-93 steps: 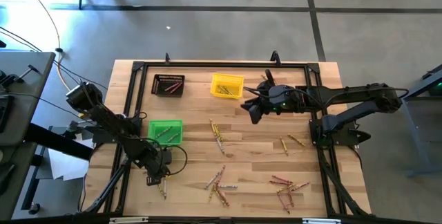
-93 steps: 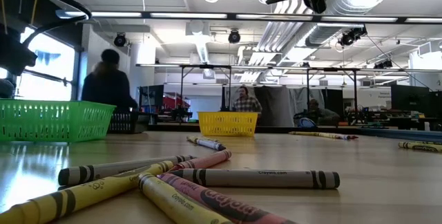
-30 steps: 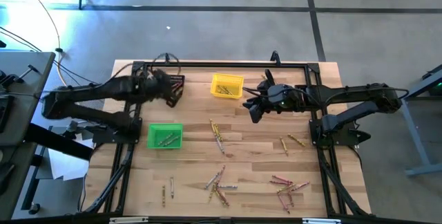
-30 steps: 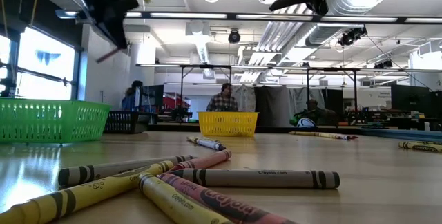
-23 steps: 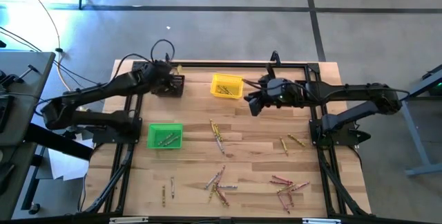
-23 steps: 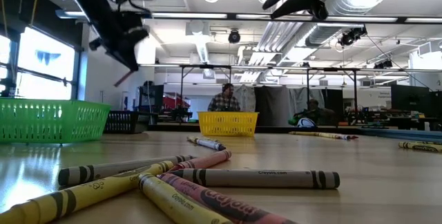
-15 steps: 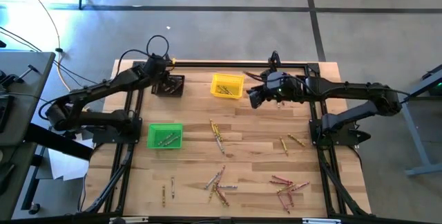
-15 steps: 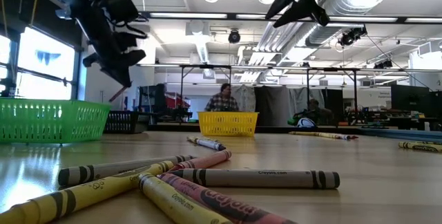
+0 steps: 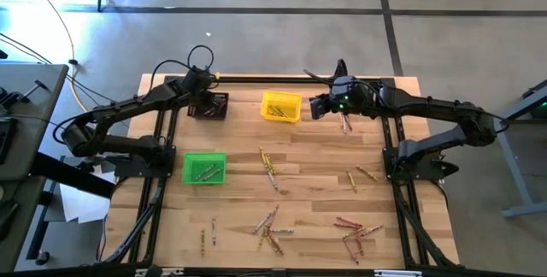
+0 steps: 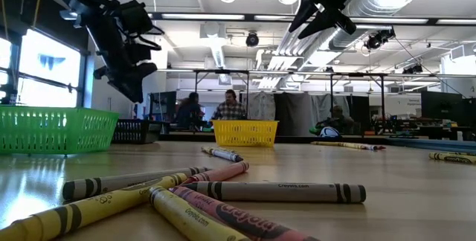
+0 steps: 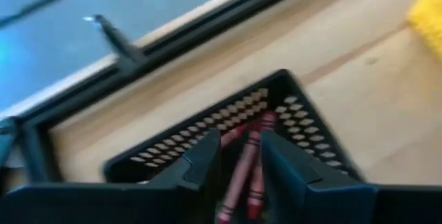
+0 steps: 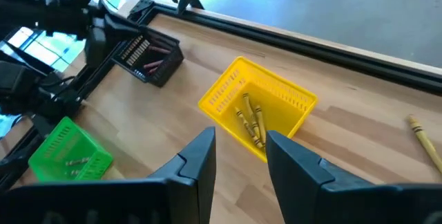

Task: Sort crayons
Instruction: Put the yellow crayon into the yellow bin

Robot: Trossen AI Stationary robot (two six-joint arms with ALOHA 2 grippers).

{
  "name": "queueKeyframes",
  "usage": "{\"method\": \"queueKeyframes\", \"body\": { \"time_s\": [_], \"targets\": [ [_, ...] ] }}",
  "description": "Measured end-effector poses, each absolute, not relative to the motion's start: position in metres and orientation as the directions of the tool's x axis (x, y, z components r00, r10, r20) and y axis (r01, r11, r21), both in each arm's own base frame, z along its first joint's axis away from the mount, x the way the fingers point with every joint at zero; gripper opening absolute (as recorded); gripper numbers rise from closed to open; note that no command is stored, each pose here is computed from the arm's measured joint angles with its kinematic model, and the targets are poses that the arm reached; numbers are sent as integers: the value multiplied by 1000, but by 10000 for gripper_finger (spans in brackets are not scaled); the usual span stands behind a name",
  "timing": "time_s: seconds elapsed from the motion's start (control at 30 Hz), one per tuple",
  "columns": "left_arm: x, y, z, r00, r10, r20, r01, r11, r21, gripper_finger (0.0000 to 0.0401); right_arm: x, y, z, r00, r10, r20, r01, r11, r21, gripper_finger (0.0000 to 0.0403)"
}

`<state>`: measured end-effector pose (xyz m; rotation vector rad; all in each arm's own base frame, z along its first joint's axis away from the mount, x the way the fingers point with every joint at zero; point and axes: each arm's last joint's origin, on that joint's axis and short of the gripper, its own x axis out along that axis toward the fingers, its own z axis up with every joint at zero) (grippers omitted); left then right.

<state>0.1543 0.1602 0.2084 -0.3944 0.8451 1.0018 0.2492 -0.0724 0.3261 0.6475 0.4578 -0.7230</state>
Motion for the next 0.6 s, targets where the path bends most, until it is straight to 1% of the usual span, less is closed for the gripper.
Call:
{"method": "queueKeyframes", "body": {
  "time_s": [0.07, 0.13, 0.27, 0.33, 0.43, 0.6],
  "targets": [
    [156, 159, 213, 339, 536, -773, -843, 538, 4, 100, 249, -73, 326, 667, -458, -588, 727, 570, 382, 113],
    [158, 157, 222, 439, 483, -758, -802, 591, -88, 102, 249, -73, 326, 667, -457, -588, 727, 571, 382, 113],
    [167, 148, 242, 656, 309, -689, -640, 711, -290, 103, 249, -73, 326, 669, -455, -588, 727, 566, 388, 113],
    [172, 141, 248, 731, 204, -651, -546, 748, -378, 100, 249, -72, 326, 671, -450, -589, 724, 568, 391, 113],
    [182, 125, 248, 774, 47, -632, -436, 764, -476, 91, 249, -69, 325, 666, -440, -602, 730, 553, 403, 113],
    [197, 95, 246, 758, -88, -646, -369, 759, -537, 75, 251, -59, 317, 631, -415, -655, 757, 515, 403, 113]
  ]
}}
